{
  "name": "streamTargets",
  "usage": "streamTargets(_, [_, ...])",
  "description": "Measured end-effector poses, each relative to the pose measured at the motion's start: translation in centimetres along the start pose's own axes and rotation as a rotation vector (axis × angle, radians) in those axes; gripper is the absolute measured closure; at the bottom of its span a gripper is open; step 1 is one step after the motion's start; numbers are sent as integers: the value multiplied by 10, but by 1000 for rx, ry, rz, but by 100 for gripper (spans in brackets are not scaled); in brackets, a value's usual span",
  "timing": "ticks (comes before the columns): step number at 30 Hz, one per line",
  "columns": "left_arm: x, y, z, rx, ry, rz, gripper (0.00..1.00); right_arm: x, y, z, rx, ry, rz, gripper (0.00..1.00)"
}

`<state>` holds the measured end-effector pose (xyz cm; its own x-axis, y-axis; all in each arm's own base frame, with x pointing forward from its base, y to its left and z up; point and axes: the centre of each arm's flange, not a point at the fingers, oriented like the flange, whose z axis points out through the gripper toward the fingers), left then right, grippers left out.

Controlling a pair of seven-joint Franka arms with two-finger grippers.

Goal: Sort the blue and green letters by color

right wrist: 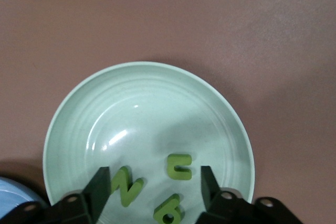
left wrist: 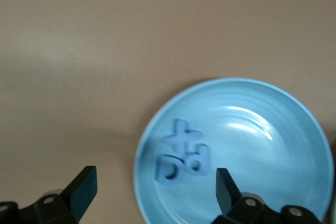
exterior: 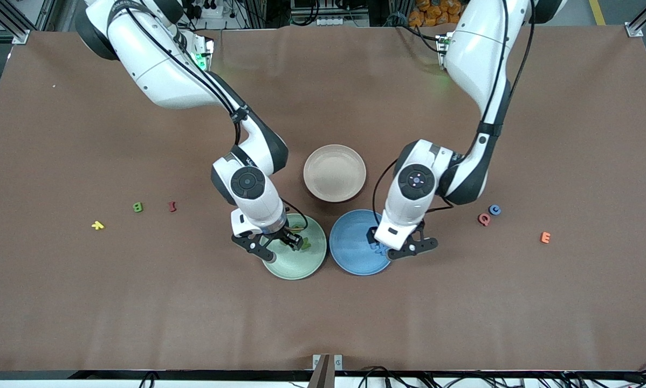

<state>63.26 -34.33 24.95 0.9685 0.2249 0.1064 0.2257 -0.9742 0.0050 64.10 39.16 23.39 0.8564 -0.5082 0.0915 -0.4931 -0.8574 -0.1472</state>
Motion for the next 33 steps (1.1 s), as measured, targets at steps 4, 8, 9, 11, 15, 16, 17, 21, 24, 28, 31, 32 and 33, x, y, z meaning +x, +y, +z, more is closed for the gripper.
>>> streamTargets(4, [15,-36,0,18,-21,54,0,7,1,-7,-3,4,8,0])
streamTargets(8, [26,-81,2,32,-57,110,0,17,5,-20,-21,1,16,0])
streamTargets(9, [29,-95,4,37,-69,126,0,21,7,-25,-28,-5,15,0])
streamTargets(11, [32,-118,8,50,-85,152,0,27,12,-37,-40,-26,10,0])
streamTargets(15, [38,-167,20,100,-113,209,0,44,24,-73,-60,-87,-25,0])
streamTargets(16, [40,-178,23,111,-119,220,0,48,29,-82,-63,-98,-37,0])
streamTargets(17, [41,-186,25,118,-123,228,0,52,33,-90,-64,-104,-48,0])
streamTargets(21, [50,-225,33,130,-149,274,0,68,64,-121,-79,-116,-125,0])
streamTargets(24, [55,-243,36,128,-161,298,0,75,90,-131,-98,-122,-175,0])
streamTargets(28, [59,-260,38,125,-170,321,0,79,128,-138,-128,-140,-258,0])
streamTargets(31, [60,-270,41,123,-174,337,0,82,157,-139,-148,-158,-323,0])
streamTargets(32, [60,-273,42,122,-175,343,0,82,164,-140,-152,-162,-339,0])
streamTargets(33, [60,-277,43,121,-177,349,0,84,174,-141,-158,-168,-361,0])
